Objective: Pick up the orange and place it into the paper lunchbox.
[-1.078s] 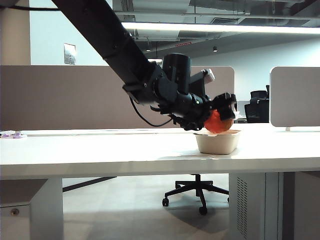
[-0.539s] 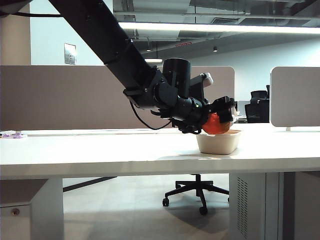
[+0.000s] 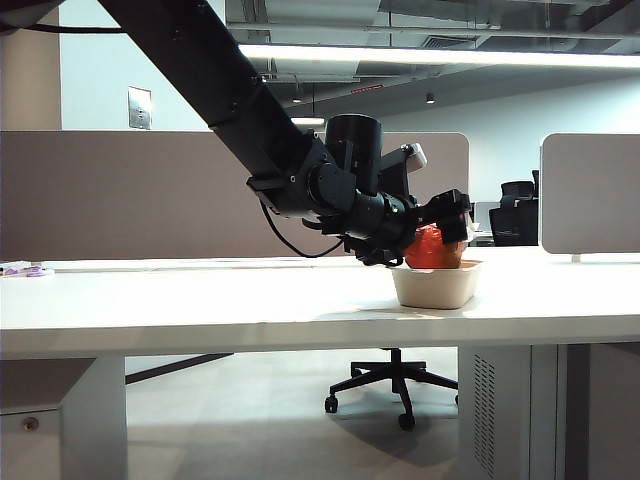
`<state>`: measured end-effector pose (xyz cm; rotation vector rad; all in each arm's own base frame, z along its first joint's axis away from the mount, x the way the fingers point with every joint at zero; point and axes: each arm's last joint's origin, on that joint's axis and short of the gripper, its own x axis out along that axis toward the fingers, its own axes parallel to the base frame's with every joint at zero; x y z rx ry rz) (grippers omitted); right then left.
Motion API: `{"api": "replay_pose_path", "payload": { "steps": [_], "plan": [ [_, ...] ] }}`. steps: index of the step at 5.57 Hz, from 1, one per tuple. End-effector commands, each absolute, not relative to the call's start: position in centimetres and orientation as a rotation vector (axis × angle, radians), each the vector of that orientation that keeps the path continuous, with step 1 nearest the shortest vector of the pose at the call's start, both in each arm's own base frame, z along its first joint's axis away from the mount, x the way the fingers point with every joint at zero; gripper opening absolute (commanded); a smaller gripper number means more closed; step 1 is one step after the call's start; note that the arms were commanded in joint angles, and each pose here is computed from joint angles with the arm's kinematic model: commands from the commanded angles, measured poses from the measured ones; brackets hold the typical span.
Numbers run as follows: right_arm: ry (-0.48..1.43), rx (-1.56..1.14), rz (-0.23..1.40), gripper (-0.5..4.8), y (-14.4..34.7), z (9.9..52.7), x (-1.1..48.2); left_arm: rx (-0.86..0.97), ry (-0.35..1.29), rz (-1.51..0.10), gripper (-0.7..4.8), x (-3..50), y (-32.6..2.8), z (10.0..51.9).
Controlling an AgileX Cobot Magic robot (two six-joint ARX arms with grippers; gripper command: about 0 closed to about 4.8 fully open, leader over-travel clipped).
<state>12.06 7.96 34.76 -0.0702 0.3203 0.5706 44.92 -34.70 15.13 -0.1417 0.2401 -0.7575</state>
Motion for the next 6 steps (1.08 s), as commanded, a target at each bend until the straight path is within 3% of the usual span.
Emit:
{"api": "replay_pose_path", "payload": {
  "steps": [1, 2, 3, 4, 5, 6],
  "plan": [
    [0.31, -0.066, 0.569, -0.05, 7.9, 35.0, 12.0, -0.134, 0.176, -0.758, 3.76, 44.9, -34.6, 17.2],
    [0.308, -0.067, 0.566, -0.05, 7.9, 35.0, 12.0, -0.107, 0.163, -0.754, 2.11, 44.8, -34.4, 18.6],
    [0.307, -0.067, 0.567, -0.05, 7.9, 35.1, 12.0, -0.074, 0.182, -0.748, -0.19, 44.5, -33.8, 20.7],
    [0.289, -0.133, 0.527, -0.05, 7.8, 35.0, 12.0, 0.091, 0.396, -0.861, -0.06, 40.7, -28.4, 30.8],
    [0.288, -0.137, 0.5, -0.05, 7.7, 35.0, 12.1, 0.129, 0.423, -0.889, -0.06, 39.7, -27.5, 32.1],
    [0.293, -0.14, 0.489, -0.05, 7.7, 34.9, 12.1, 0.189, 0.455, -0.967, -0.06, 34.1, -24.1, 35.4]
  ]
}}
